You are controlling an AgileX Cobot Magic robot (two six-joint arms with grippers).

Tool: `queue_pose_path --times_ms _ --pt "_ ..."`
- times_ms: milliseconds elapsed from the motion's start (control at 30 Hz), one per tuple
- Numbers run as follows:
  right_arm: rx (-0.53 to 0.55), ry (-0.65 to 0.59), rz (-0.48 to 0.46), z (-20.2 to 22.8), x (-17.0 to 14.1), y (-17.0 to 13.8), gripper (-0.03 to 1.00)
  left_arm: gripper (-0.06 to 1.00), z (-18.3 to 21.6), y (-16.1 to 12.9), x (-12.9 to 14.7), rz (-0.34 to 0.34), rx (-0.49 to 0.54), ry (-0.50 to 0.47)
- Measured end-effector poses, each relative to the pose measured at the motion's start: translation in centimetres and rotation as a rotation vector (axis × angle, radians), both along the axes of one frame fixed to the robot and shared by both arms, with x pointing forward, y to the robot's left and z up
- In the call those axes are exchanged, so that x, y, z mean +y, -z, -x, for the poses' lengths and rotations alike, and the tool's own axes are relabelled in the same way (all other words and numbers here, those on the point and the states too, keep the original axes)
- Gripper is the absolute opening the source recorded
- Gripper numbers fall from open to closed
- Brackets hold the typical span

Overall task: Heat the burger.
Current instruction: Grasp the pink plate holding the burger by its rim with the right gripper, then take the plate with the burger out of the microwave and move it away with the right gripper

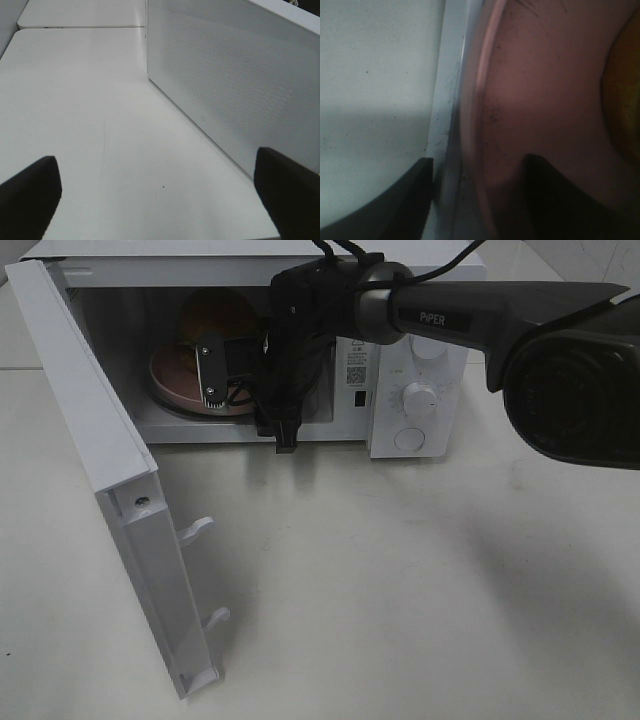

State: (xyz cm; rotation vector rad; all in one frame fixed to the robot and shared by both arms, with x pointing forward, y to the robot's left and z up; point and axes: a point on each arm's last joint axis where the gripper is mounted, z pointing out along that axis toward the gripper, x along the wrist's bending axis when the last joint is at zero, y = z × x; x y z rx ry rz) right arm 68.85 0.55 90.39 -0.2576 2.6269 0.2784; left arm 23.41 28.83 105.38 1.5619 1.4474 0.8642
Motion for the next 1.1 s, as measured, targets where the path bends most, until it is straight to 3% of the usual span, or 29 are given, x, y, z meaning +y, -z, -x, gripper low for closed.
queue_pose_path --times_ms 433,533,567,600,633,667,1100 --pt "-0.002 -0.010 -0.003 0.1 0.1 -0.5 0.51 0.99 0.0 0.0 0.0 0.000 0.000 0.000" --pt "0.009 -0.027 -0.001 0.4 0.2 -1.0 0.40 0.99 0.0 0.0 0.0 0.000 0.000 0.000" --pt "0.007 -0.043 0.002 0.8 0.5 -1.3 0.28 0.99 0.0 0.0 0.0 0.000 0.000 0.000" --pt "0.007 -0.043 0.002 0.8 0.5 -1.3 0.28 0.99 0.0 0.0 0.0 0.000 0.000 0.000" --pt "-0.042 -0.069 -0.009 0.8 1.1 -1.8 0.17 0.99 0.0 0.0 0.0 0.000 0.000 0.000" --pt "-0.062 -0.075 -0.017 0.8 1.2 -2.2 0.14 0.99 0.0 0.0 0.0 0.000 0.000 0.000" --pt "-0.071 -0.121 0.019 2.1 0.7 -2.0 0.14 0.99 0.0 0.0 0.0 0.000 0.000 0.000"
